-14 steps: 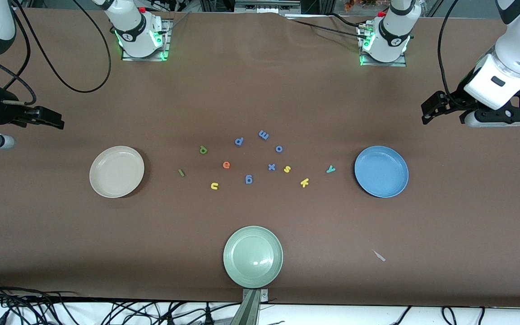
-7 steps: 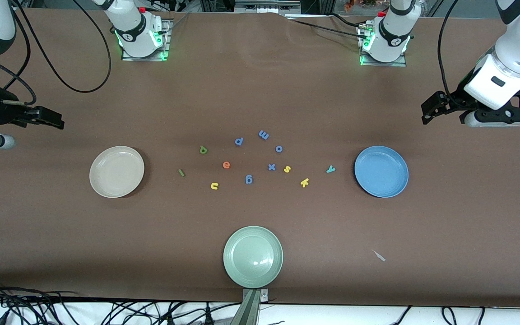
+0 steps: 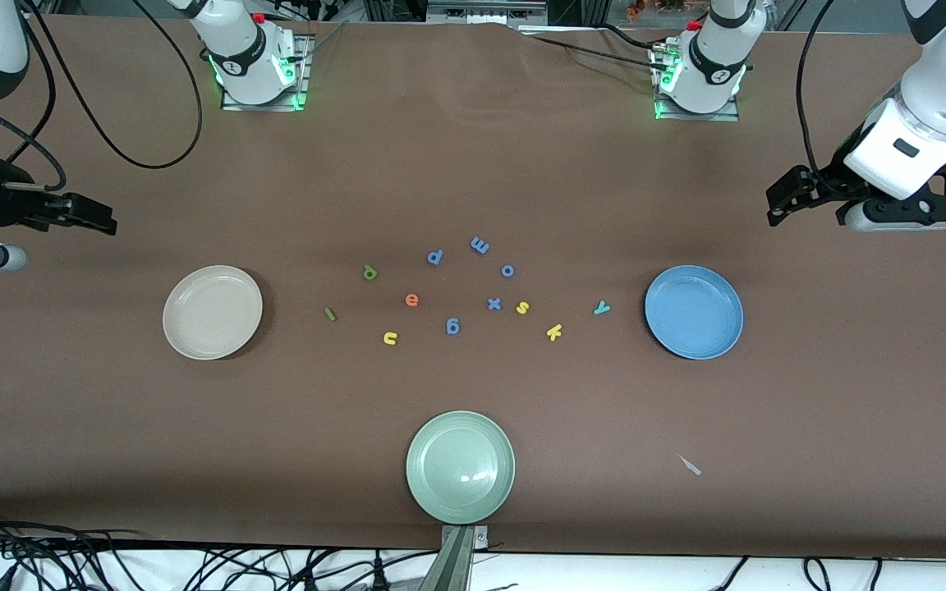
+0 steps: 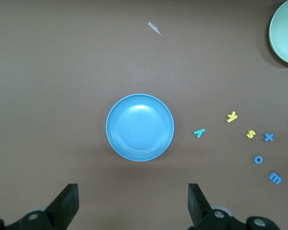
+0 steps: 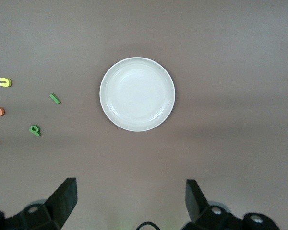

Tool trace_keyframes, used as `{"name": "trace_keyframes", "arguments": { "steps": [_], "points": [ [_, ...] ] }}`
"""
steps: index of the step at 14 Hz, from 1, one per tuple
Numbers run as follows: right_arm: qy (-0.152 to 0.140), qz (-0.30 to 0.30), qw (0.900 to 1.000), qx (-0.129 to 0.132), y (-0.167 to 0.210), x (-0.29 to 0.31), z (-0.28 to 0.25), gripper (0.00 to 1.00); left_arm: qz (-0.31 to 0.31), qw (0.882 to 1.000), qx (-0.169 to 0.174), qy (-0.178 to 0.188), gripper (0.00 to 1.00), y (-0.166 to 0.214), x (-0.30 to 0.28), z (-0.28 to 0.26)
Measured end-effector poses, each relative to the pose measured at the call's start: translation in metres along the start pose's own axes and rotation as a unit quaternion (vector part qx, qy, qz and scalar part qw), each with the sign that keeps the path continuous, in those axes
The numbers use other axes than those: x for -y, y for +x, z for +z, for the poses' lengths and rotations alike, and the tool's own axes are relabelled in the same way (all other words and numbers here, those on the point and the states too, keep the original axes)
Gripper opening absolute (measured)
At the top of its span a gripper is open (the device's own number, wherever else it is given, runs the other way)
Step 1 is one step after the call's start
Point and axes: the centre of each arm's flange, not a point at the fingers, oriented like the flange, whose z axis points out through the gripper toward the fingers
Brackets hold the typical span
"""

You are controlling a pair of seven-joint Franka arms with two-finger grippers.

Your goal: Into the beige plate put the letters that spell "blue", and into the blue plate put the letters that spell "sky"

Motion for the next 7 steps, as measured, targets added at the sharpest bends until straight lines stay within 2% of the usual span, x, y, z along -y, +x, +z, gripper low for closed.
{"name": "trace_keyframes", "arguments": {
  "steps": [7],
  "points": [
    [0.0,-0.003,1.0,0.006,0.0032,0.0035,0.0076,1.0,0.0,1.0,0.0,0.0,1.0,0.0,0.0,0.0]
  ]
}}
